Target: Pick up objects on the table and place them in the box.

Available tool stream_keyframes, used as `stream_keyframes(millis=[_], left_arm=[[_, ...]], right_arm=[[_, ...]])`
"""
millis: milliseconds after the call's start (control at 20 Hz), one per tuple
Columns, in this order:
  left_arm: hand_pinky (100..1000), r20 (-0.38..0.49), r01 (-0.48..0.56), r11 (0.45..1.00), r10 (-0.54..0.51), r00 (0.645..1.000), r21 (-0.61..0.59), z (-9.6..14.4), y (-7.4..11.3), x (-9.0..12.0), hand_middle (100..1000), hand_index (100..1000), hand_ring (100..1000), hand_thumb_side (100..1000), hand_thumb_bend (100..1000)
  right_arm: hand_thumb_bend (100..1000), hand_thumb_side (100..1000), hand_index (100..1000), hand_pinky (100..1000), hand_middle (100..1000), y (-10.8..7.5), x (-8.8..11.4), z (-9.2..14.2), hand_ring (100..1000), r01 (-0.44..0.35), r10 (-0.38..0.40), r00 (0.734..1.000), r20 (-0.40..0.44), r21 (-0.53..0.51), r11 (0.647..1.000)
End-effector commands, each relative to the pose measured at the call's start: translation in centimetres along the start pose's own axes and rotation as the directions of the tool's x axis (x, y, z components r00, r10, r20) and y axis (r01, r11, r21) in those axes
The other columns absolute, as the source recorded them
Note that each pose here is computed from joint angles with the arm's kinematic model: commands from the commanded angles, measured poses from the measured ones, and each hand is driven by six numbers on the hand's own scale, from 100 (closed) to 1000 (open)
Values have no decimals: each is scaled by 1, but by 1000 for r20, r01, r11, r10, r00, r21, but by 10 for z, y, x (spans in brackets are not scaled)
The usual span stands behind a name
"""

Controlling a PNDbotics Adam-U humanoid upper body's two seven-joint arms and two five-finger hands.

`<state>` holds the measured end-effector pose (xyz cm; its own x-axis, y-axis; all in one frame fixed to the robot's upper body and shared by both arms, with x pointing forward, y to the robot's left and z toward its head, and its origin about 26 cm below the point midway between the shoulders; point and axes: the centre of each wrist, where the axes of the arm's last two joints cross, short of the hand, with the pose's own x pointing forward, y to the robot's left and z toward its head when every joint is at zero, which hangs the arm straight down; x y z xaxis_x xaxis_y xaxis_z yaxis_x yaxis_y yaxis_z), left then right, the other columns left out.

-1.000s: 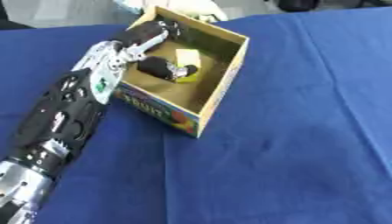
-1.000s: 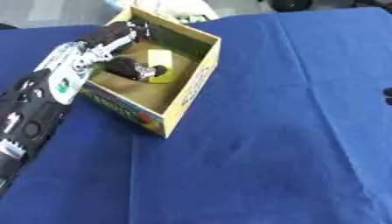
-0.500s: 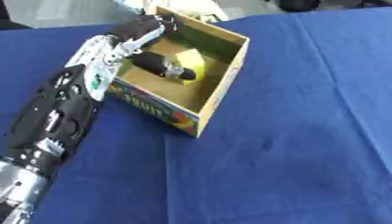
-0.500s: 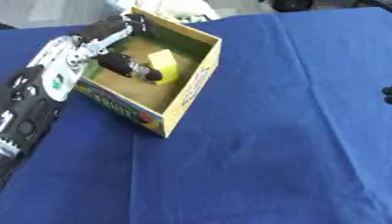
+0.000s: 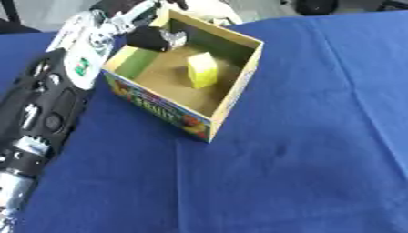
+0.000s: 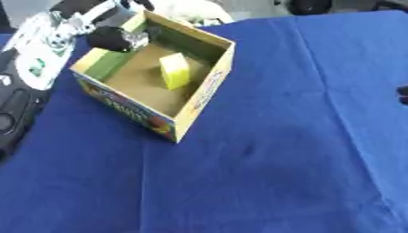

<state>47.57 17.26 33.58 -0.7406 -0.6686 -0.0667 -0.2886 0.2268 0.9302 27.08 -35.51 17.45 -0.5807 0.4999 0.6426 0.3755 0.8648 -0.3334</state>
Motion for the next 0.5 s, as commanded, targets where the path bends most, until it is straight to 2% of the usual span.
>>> stream_keyframes(millis=[50,200,500], left_arm=[[761,54,60,995,-64,997,74,16,34,-5,854,827,828,726,100],[763,79,79,988,-89,993,130,39,43,-14,844,836,830,688,100],[763,79,82,964,-105,991,251,94,57,-29,836,833,833,699,100]], right_arm=[[100,1000,822,690,573,-11,7,-4,696,-51,51,998,30,-8,999],[100,1000,822,691,574,-14,6,-3,697,-65,65,997,28,-13,998],[100,1000,821,692,575,-16,6,-2,698,-78,78,997,27,-22,997]])
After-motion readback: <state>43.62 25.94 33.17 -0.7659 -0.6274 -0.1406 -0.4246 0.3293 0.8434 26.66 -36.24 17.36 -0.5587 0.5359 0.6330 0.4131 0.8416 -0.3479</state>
